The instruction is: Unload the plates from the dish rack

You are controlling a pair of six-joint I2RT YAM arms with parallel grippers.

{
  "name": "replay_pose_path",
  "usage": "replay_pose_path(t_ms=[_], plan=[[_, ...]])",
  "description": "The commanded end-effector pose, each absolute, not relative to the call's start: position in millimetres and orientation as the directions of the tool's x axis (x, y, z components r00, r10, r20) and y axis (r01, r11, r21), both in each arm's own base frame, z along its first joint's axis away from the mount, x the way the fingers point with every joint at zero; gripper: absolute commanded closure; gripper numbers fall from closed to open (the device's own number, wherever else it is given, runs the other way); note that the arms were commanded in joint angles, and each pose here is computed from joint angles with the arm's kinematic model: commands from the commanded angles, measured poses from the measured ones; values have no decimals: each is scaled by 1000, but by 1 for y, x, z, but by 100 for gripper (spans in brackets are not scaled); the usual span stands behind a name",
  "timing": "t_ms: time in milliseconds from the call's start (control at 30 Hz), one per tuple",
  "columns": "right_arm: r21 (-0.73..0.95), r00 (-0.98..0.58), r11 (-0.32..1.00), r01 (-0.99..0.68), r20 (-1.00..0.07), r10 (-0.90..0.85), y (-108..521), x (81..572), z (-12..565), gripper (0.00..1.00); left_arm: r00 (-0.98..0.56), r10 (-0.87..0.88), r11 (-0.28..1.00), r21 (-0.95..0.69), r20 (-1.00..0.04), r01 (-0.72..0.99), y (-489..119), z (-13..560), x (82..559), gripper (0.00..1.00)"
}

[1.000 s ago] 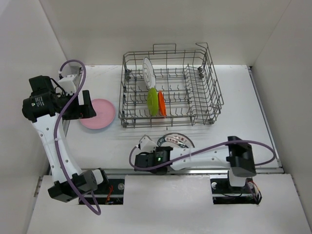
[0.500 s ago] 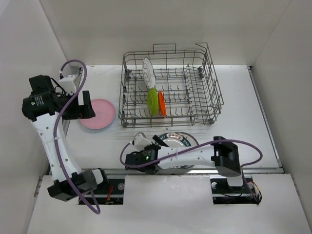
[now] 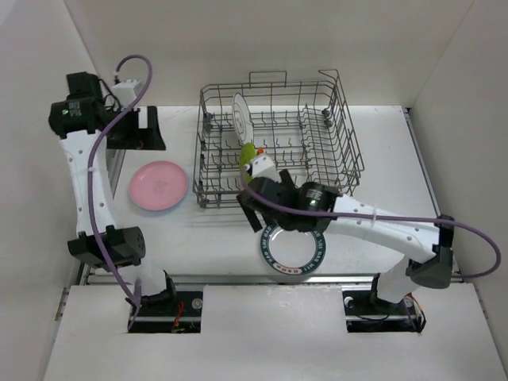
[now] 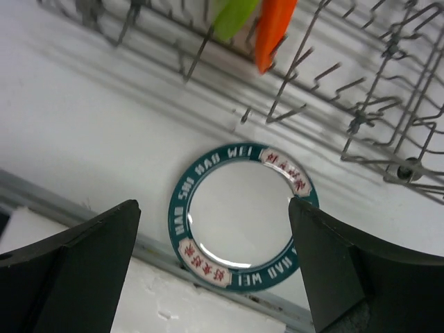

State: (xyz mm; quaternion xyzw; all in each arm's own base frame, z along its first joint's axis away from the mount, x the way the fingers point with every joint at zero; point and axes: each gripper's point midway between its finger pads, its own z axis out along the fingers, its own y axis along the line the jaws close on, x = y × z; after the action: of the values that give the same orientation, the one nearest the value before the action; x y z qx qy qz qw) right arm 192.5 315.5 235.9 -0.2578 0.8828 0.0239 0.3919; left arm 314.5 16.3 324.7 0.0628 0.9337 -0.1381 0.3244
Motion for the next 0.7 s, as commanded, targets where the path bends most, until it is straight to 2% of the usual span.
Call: replay_pose_path(t_ms=[0,33,100,167,200,233,333,500,667], plan=[[41,-506,912,-408,-842,-188,305,225,303,6,-815,67,936,-246,-576,251,-22,329,311,12],[73,-485,929,-362,-866,-121,293,238,319,6,-817,65,938,-246,-573,246,-30,325,325,12],[128,-418,970,-208,-908,30,254,278,347,6,-759,101,941,-185,-644,282,-52,329,358,12],[134,-383,987,-94,-919,89,222,301,356,6,-741,75,948,-182,-668,261,-73,325,385,11],[137,-369,990,-39,-923,113,209,315,358,6,-693,63,946,-178,-718,271,-82,331,406,11],[132,-360,989,65,-921,146,181,341,357,6,-678,53,944,-183,-734,273,-91,331,417,11],[162,-358,968,192,-907,223,133,385,356,6,-633,22,941,-198,-773,275,-120,329,455,8],[141,-370,931,337,-889,269,81,431,333,6,-627,51,947,-162,-777,278,-158,297,507,5],[190,-375,902,386,-861,342,47,456,314,6,-585,51,939,-161,-809,304,-184,280,537,4]])
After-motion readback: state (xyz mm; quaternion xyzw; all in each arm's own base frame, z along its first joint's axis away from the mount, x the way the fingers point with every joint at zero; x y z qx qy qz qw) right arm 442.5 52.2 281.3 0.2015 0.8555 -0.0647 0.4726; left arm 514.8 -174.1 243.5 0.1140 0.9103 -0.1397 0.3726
